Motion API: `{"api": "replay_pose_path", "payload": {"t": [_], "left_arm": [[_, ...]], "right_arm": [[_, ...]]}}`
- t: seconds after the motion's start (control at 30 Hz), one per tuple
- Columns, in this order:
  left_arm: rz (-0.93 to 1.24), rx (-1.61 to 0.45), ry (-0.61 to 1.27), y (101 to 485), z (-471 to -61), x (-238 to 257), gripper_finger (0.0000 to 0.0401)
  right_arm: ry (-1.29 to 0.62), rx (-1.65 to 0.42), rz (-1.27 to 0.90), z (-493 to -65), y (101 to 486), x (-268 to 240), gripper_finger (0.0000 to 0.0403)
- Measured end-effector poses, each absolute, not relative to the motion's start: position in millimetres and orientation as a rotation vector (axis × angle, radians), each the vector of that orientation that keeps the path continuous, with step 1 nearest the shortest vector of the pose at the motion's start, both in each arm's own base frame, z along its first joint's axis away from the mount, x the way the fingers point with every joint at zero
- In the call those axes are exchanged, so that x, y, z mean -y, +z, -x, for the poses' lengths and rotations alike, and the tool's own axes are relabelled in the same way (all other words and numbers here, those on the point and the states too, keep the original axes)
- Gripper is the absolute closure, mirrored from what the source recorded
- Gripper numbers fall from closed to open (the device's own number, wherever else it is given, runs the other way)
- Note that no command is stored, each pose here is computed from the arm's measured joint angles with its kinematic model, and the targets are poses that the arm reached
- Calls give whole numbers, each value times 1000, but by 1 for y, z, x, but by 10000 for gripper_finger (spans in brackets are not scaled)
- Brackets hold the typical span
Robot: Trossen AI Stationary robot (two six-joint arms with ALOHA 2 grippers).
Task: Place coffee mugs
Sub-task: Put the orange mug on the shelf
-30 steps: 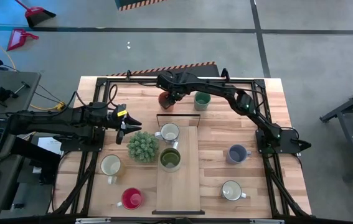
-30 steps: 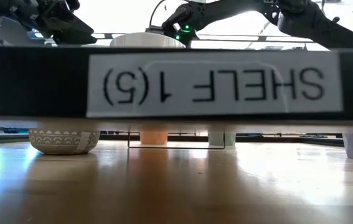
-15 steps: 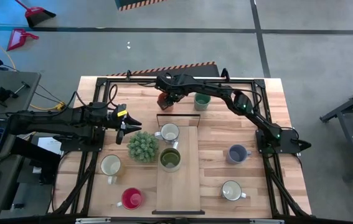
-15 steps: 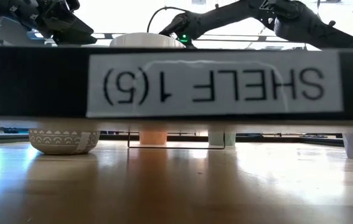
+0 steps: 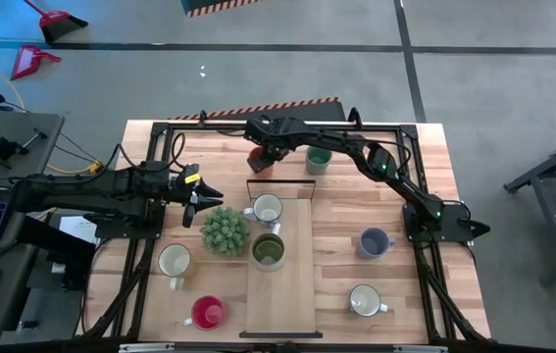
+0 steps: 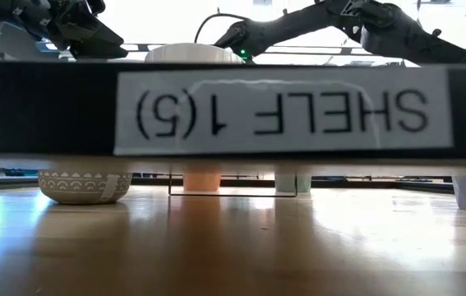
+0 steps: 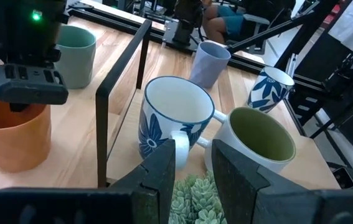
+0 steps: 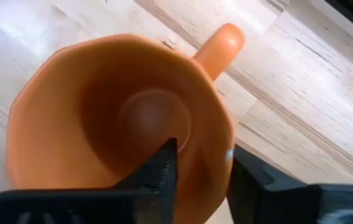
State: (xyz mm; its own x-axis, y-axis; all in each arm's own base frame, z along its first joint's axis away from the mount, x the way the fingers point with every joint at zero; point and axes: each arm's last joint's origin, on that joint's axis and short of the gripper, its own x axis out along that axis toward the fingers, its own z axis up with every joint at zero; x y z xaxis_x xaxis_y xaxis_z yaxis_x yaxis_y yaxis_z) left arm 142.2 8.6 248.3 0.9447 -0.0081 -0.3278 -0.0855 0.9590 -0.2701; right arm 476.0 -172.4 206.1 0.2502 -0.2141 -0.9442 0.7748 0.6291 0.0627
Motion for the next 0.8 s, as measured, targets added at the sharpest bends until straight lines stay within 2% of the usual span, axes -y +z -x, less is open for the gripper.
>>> {"api": "replay_pose_path", "payload": {"t": [0.23, 0.6, 0.8], "left_arm": [[285, -333, 40, 248, -142, -9, 308], [285, -332, 40, 248, -142, -9, 308], [284, -333, 40, 248, -142, -9, 308]], "right_arm": [[-707, -1129, -580, -477, 206, 172, 395], [-685, -1070, -556, -481, 213, 174, 401], [-700, -986, -531, -478, 238, 173, 402]]}}
